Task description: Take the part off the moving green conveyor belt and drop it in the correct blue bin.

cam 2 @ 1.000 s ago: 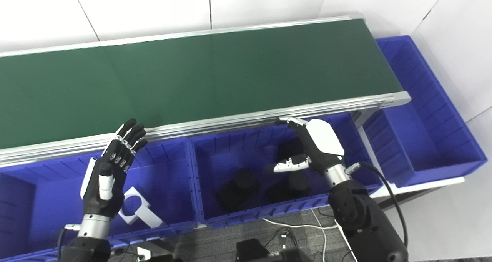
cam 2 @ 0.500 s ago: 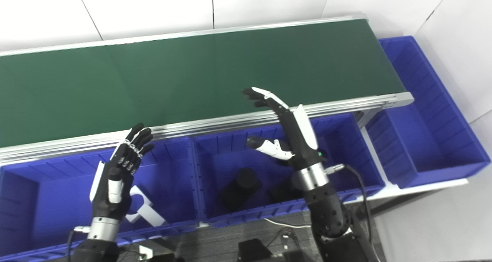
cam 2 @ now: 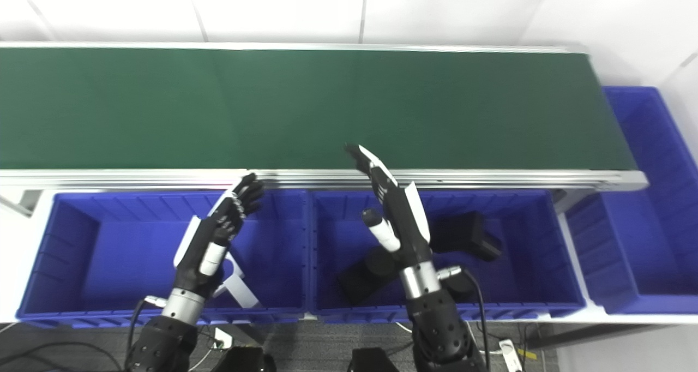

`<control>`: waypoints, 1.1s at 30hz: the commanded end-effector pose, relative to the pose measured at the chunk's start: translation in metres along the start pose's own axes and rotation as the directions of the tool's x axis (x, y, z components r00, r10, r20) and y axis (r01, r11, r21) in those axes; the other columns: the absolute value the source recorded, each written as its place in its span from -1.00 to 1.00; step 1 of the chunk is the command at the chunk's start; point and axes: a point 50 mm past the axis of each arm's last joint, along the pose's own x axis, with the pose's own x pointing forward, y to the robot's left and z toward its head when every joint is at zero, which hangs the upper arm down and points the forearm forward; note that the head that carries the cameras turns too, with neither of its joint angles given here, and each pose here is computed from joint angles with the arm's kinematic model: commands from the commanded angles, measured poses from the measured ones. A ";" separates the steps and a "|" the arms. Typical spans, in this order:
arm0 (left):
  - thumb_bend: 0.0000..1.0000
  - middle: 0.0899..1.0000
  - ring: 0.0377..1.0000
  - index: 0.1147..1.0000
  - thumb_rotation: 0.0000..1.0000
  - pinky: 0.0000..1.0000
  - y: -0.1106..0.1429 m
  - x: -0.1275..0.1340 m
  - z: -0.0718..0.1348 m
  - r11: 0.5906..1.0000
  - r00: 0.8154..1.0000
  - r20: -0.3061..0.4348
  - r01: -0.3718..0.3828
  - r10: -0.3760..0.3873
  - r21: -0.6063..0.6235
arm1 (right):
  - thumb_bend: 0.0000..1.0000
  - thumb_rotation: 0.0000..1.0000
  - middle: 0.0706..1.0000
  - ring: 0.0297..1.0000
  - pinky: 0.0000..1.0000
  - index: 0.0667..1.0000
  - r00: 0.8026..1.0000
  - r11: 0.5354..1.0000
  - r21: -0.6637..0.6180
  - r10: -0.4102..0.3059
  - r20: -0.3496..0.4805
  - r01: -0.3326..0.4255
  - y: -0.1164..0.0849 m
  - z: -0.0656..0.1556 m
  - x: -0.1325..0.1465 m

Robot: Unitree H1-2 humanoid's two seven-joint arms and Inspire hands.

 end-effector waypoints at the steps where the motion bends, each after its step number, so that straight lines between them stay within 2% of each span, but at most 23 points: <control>1: 0.55 0.78 0.80 0.77 0.79 0.79 -0.006 0.007 0.012 1.000 0.997 0.076 -0.003 0.002 0.022 | 0.58 1.00 0.78 0.81 0.82 0.73 0.999 1.000 -0.020 -0.004 0.045 0.005 -0.002 0.001 0.005; 4: 0.56 0.78 0.81 0.76 0.80 0.79 -0.007 0.008 0.011 0.999 0.997 0.071 -0.011 0.009 0.032 | 0.56 1.00 0.74 0.79 0.80 0.70 1.000 1.000 -0.028 -0.005 -0.003 0.005 -0.002 -0.011 0.001; 12: 0.67 0.77 0.81 0.73 0.83 0.79 -0.009 0.007 0.007 0.997 0.998 0.056 -0.027 0.024 0.067 | 0.60 1.00 0.69 0.75 0.78 0.67 0.998 1.000 -0.015 -0.010 -0.066 0.009 0.001 -0.027 -0.008; 15: 0.62 0.76 0.80 0.73 0.87 0.76 -0.010 0.006 0.007 0.995 0.998 0.054 -0.036 0.031 0.089 | 0.57 1.00 0.67 0.74 0.78 0.64 0.997 1.000 -0.007 -0.018 -0.077 0.018 0.002 -0.029 -0.010; 25: 0.63 0.76 0.79 0.73 0.88 0.76 -0.008 0.005 0.002 0.995 0.999 0.038 -0.031 0.028 0.095 | 0.52 1.00 0.67 0.74 0.77 0.64 0.995 0.999 -0.020 -0.027 -0.096 0.025 0.004 -0.035 -0.009; 33: 0.60 0.77 0.81 0.75 0.86 0.80 0.004 0.004 -0.005 0.997 1.000 0.008 -0.009 0.008 0.075 | 0.51 1.00 0.66 0.72 0.73 0.65 0.994 0.999 -0.032 -0.028 -0.107 0.025 0.016 -0.039 -0.003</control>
